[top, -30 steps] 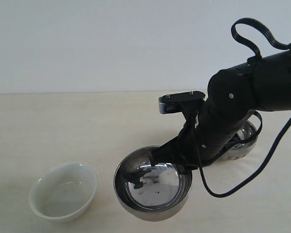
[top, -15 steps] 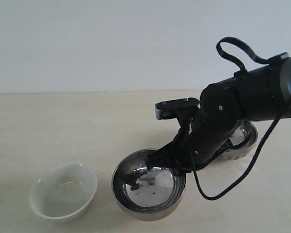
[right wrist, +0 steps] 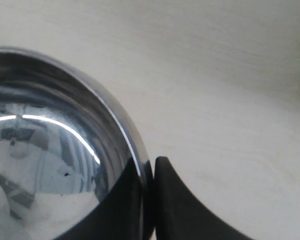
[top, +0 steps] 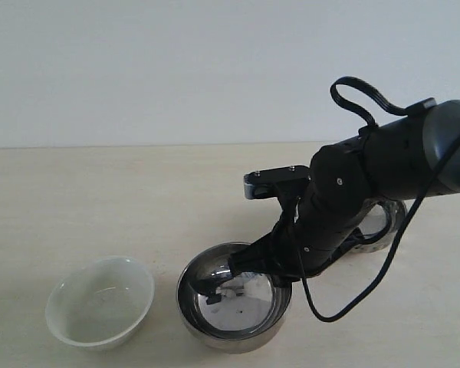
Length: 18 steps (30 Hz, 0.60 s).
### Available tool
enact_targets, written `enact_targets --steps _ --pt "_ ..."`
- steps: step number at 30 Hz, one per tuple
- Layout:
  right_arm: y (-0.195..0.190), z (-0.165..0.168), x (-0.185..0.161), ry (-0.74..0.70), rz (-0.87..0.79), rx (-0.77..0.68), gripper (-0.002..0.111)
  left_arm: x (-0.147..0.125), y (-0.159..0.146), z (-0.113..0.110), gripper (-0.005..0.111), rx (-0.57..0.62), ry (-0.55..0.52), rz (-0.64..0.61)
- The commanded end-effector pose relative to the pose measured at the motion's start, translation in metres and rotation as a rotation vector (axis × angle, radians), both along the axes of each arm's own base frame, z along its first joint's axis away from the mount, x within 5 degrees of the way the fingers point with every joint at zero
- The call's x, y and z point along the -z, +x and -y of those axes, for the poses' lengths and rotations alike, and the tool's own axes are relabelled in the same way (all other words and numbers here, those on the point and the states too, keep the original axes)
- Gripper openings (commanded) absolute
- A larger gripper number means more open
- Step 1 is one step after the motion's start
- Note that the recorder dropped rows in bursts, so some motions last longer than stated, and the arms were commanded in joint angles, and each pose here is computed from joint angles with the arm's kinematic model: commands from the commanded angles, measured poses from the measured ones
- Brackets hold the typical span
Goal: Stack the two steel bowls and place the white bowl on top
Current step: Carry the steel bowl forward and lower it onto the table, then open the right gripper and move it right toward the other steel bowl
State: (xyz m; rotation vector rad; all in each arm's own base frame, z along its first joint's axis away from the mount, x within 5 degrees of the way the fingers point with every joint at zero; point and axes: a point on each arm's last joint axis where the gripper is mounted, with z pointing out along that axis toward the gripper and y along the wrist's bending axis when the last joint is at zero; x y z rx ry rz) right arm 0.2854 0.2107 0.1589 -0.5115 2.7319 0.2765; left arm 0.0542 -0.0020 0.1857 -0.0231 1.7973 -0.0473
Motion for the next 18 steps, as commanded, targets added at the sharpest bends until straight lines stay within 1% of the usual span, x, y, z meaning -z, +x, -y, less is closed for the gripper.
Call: enact_targets --steps 1,14,15,16,17,18 --pt "0.0004 0.0007 0.0002 0.000 0.006 -0.004 0.000 0.0001 0.0000 0.0002 0.004 0.003 -0.005 0.009" --pt "0.0008 0.0004 0.0000 0.002 0.012 -0.008 0.000 0.0001 0.0000 0.0002 0.004 0.003 -0.005 0.009" --pt "0.0008 0.0004 0.0000 0.002 0.012 -0.008 0.005 0.0001 0.0000 0.0002 0.004 0.003 -0.005 0.009" --pt "0.0008 0.0004 0.0000 0.002 0.012 -0.008 0.018 0.0001 0.0000 0.0002 0.004 0.003 -0.005 0.009" --pt "0.0007 0.0005 0.0000 0.002 0.010 -0.006 0.027 0.0001 0.0000 0.0002 0.004 0.003 -0.005 0.009" --pt "0.0006 0.0006 0.0001 0.001 0.008 -0.005 0.043 0.0001 0.0000 0.0002 0.004 0.003 -0.005 0.009"
